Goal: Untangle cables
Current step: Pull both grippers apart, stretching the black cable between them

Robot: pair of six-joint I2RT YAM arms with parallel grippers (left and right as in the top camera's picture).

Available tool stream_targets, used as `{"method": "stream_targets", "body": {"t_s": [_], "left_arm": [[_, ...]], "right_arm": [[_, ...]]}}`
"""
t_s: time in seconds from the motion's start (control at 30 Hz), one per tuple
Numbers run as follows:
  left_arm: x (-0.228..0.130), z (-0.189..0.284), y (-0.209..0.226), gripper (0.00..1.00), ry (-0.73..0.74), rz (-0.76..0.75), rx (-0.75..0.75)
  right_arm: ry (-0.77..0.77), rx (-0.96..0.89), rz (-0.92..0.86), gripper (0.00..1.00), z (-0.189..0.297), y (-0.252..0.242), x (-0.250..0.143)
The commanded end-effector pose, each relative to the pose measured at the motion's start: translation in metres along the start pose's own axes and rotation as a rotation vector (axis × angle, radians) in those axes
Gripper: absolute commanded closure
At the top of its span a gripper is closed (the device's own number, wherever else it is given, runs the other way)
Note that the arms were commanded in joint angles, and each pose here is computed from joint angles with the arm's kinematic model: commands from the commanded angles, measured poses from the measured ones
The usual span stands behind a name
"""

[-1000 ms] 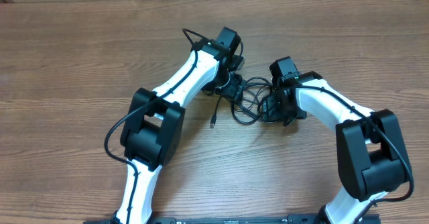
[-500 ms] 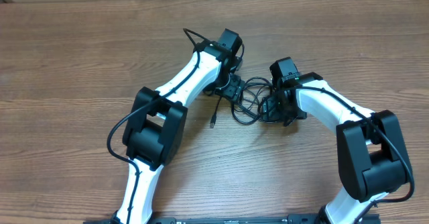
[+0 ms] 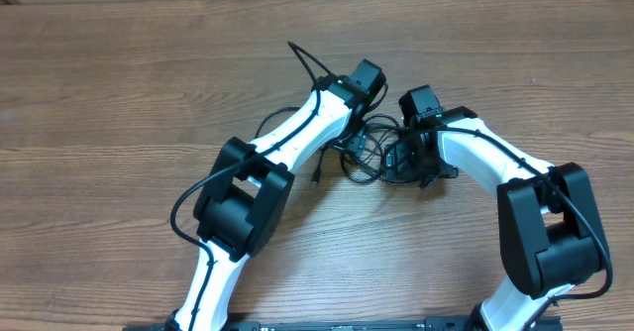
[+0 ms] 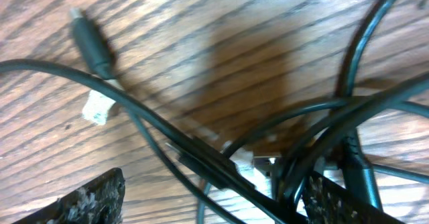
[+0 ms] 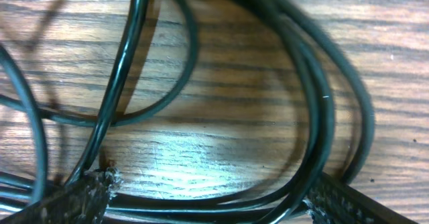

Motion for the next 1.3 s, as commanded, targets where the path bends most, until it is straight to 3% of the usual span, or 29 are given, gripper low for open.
{"method": "stream_targets", "body": {"t_s": [0.0, 0.27, 0.57, 0.9, 0.97, 1.17, 1.27], "left_arm": [[-0.010, -0.028, 0.074, 0.16, 0.031, 0.081, 0.233], [-0.031, -0.055, 0.184, 0.15, 0.176, 0.336, 0.311], [-0.061, -0.066, 0.268, 0.14, 0.284, 0.580, 0.359], [-0.085, -0.077, 0.311, 0.14, 0.346, 0.748, 0.298], [-0.087, -0.077, 0.316, 0.14, 0.349, 0.762, 0.295], [-0.083, -0.080, 0.312, 0.11, 0.344, 0.783, 0.250], [-0.076, -0.084, 0.300, 0.12, 0.339, 0.747, 0.160]], "right_arm": [[0.188, -0.111, -0.056, 0.05, -0.030, -0.021, -0.050], [0.218, -0.347, -0.107, 0.05, -0.019, -0.057, -0.062], [0.243, -0.403, -0.161, 0.05, -0.015, -0.076, -0.069], [0.182, -0.463, -0.360, 0.01, -0.015, -0.124, -0.062], [0.160, -0.434, -0.400, 0.00, -0.019, -0.129, -0.058], [0.099, -0.095, -0.470, 0.00, -0.036, -0.104, -0.035], [0.023, 0.248, -0.354, 0.00, -0.032, -0.060, -0.009]]}}
Point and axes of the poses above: each gripper's point midway between its finger pads, its own z axis back along the fingers, its own y axis along the line the jaws close on, x = y × z, the point moved 1 cm from there along z, back along the fingers, and after that the axes turned 11 degrees about z, right-handed, at the moved point
